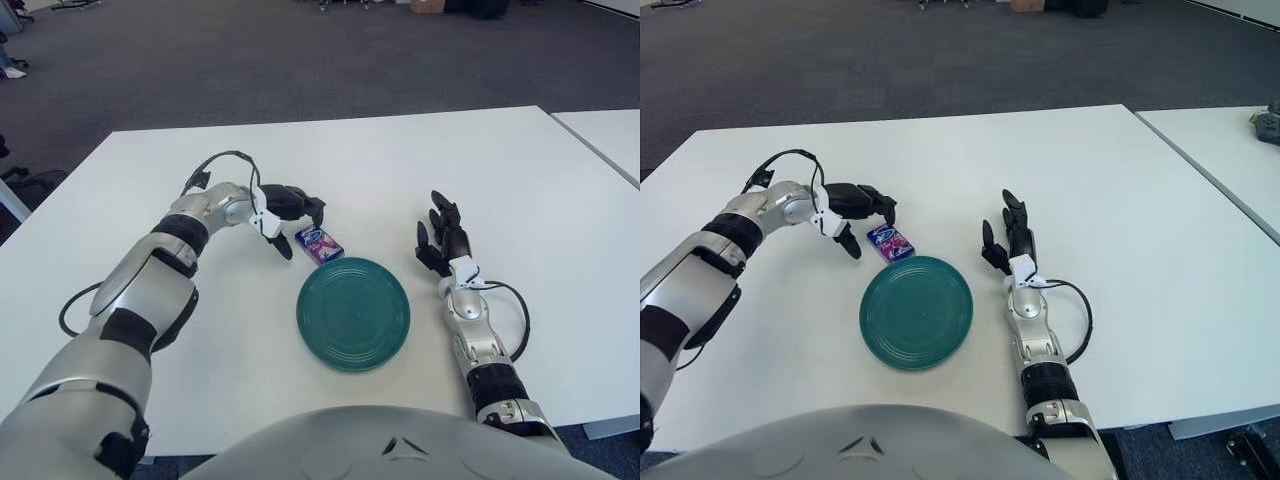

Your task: Put the gum into the plate.

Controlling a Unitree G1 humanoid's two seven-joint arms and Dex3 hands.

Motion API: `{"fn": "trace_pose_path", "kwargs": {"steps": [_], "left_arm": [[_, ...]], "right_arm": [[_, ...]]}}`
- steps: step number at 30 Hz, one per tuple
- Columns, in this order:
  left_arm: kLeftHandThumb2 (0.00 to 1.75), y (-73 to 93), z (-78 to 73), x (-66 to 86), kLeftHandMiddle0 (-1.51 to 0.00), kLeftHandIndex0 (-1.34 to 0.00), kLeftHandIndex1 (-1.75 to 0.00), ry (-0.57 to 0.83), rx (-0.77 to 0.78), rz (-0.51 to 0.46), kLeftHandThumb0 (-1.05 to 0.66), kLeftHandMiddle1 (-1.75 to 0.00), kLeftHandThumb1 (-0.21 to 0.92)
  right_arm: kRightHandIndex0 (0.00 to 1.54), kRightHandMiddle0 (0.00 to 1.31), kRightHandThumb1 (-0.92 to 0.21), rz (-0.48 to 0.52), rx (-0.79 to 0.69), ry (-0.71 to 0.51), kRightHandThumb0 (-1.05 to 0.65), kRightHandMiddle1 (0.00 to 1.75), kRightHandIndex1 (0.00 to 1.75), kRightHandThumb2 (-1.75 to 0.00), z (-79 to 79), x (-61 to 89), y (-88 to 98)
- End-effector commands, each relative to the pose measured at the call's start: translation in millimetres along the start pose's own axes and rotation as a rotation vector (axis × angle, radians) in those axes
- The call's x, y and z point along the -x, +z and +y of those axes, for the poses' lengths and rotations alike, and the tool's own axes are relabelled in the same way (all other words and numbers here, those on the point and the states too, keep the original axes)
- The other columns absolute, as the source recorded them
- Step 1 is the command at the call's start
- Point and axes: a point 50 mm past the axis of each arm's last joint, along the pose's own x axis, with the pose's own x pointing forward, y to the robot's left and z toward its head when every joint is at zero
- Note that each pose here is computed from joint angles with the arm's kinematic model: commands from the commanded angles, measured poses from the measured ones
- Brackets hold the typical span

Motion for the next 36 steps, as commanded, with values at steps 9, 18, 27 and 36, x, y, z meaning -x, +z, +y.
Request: {"fn": "trace_pose_path", "kwargs": {"steps": [9,18,27,36], "left_arm": [[0.01,9.2,0.9,-10.4,0.00,0.00,-1.24,-0.030,-0.029,-0.009,-0.96,-0.56,0.89],[0.01,11.5,-8.8,-16.5,0.00,0.00,-1.23,-0.029,-0.045,0.010,-0.93,-0.54,0.88],[0.00,9.7,-11.3,-19.1,0.00,-0.03,-1.17,0.023,-0.050,0.043,-0.90,-0.49,0.86],[0.01,9.0,-10.7,-20.9,-0.01,-0.08,-1.10,0.064,-0.029,0.065,-0.87,-0.43,0.88]], "right_arm": [[0.21,0.00,-0.92,0.124,-0.001,0.016,-0.59,0.37,0.00,-0.72,4.2,15.9,-23.6],[0.21,0.00,-0.92,0.113,0.002,0.012,-0.57,0.39,0.00,-0.71,1.7,15.8,-24.0],[0.20,0.00,-0.92,0.111,-0.011,0.004,-0.57,0.37,0.00,-0.67,1.3,15.3,-24.7],[0.22,0.00,-0.92,0.109,-0.012,0.005,-0.58,0.37,0.01,-0.69,1.2,15.2,-25.9]]}}
